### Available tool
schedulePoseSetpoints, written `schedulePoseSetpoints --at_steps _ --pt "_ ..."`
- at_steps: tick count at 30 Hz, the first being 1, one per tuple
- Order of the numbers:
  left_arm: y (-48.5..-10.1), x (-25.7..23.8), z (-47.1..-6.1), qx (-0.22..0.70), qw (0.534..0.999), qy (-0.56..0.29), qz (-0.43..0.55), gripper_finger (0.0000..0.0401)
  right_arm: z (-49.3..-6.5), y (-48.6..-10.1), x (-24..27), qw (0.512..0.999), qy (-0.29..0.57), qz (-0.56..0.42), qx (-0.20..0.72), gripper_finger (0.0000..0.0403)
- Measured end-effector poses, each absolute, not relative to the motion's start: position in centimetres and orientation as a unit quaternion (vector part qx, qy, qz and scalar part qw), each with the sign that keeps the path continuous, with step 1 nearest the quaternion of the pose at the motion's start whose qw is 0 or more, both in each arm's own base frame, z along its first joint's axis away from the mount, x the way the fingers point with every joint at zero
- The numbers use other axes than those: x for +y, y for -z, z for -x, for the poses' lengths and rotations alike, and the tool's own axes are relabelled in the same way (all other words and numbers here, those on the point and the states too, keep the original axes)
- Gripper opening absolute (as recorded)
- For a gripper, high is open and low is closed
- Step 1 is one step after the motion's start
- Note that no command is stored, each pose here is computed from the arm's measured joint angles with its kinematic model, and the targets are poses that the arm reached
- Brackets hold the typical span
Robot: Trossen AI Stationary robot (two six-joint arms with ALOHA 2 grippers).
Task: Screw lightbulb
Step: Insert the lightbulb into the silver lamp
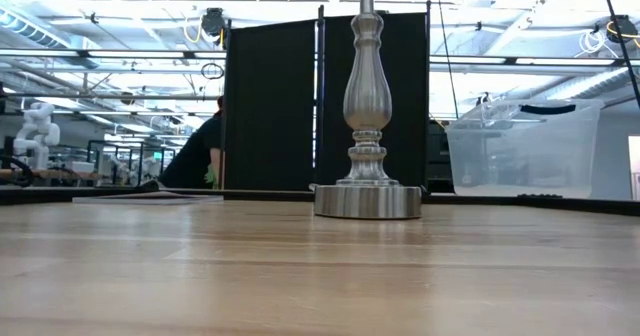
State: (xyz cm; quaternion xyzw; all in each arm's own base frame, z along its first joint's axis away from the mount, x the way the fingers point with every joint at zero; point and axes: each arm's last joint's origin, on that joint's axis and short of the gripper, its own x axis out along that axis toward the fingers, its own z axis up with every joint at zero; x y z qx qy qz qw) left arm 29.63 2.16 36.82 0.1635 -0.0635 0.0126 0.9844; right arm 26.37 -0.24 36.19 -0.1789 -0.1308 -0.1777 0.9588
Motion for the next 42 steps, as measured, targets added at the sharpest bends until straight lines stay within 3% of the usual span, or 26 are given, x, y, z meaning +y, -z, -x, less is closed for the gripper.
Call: schedulePoseSetpoints --at_steps 32,42 --pt "-36.5 3.8 -30.0 -0.065 0.987 -0.029 -0.144 0.0002 -26.7 -35.1 -0.3 0.961 0.188 0.188 -0.072 0.0" --pt "-36.3 4.5 -29.8 -0.046 0.988 -0.041 -0.141 0.0002 -26.6 -35.1 -0.5 0.952 0.235 0.185 -0.06 0.0"
